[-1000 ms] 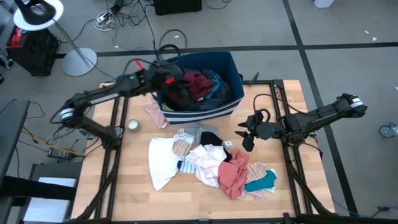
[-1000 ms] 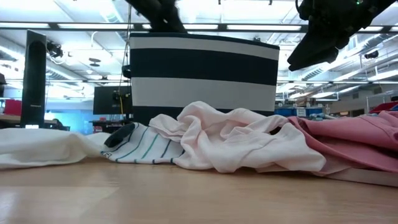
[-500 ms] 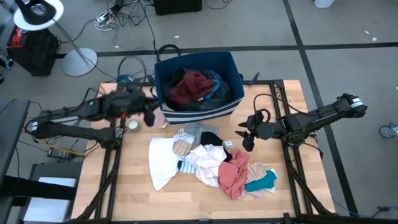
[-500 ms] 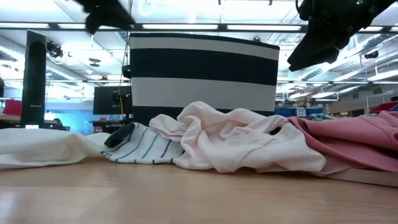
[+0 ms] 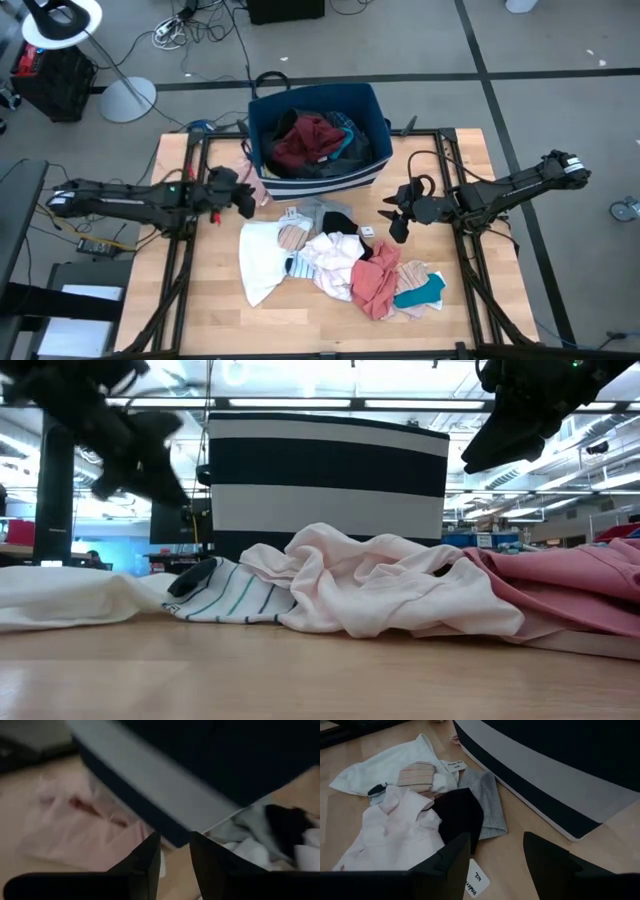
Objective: Sort clothes
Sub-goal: Put the left pink sock into the blue laundry bin
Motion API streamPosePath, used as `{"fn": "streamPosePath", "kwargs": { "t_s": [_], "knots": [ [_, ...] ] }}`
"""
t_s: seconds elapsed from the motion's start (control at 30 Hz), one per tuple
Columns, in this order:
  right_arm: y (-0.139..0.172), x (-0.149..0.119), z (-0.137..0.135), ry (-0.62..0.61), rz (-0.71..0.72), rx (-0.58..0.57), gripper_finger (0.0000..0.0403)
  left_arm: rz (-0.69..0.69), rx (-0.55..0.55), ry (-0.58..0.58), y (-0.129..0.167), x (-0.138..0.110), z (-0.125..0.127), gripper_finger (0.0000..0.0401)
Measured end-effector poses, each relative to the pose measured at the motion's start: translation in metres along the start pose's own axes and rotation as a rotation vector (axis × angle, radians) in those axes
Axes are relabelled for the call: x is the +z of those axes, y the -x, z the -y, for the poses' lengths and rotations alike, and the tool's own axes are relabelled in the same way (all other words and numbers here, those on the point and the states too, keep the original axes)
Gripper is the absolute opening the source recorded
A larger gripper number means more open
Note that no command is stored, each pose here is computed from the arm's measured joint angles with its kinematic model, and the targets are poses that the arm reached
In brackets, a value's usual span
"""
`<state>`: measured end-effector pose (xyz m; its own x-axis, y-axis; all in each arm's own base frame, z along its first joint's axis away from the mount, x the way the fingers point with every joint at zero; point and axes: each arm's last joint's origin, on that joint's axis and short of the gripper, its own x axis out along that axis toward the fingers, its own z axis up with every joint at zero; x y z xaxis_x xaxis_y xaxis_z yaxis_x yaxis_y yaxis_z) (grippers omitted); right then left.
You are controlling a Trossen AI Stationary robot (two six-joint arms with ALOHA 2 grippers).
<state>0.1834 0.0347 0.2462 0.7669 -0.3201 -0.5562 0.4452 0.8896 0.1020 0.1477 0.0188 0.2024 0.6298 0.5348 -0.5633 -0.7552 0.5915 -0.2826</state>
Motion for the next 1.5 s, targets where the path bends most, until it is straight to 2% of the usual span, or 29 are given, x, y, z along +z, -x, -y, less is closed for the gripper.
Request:
{"fn": "streamPosePath", "kwargs": {
  "t_s": [0.2,0.4,0.5,0.63,0.8,0.97,1.17,1.3,1.5],
  "knots": [
    [0.0,0.0,0.0,0.0,0.002,0.001,0.0185,0.05,0.031,0.071,-0.025,-0.027,-0.011,0.011],
    [-0.002,-0.001,-0.001,0.003,-0.004,-0.004,0.0185,0.035,0.108,0.062,-0.045,-0.042,-0.022,0.011],
    [-0.004,-0.001,-0.001,0.007,-0.003,-0.017,0.0185,0.009,0.135,0.013,-0.053,-0.046,-0.023,0.011],
    [-0.005,-0.001,-0.002,0.01,-0.003,-0.029,0.0185,-0.018,0.114,-0.069,-0.061,-0.048,-0.02,0.011],
    [-0.005,-0.001,-0.002,0.009,-0.002,-0.029,0.0185,-0.079,0.149,-0.148,-0.071,-0.054,-0.024,0.011],
    [-0.005,-0.001,-0.002,0.008,0.0,-0.031,0.0185,-0.143,0.139,-0.259,-0.078,-0.061,-0.025,0.0102],
    [-0.005,-0.001,-0.002,0.006,0.0,-0.03,0.0185,-0.161,0.062,-0.259,-0.079,-0.059,-0.019,0.0011],
    [-0.005,-0.001,-0.002,0.007,0.0,-0.031,0.0185,-0.185,-0.066,-0.285,-0.073,-0.048,-0.001,0.0003],
    [-0.005,-0.001,-0.002,0.009,-0.003,-0.032,0.0185,-0.245,-0.134,-0.379,-0.051,-0.024,0.029,0.0001]
  ]
}}
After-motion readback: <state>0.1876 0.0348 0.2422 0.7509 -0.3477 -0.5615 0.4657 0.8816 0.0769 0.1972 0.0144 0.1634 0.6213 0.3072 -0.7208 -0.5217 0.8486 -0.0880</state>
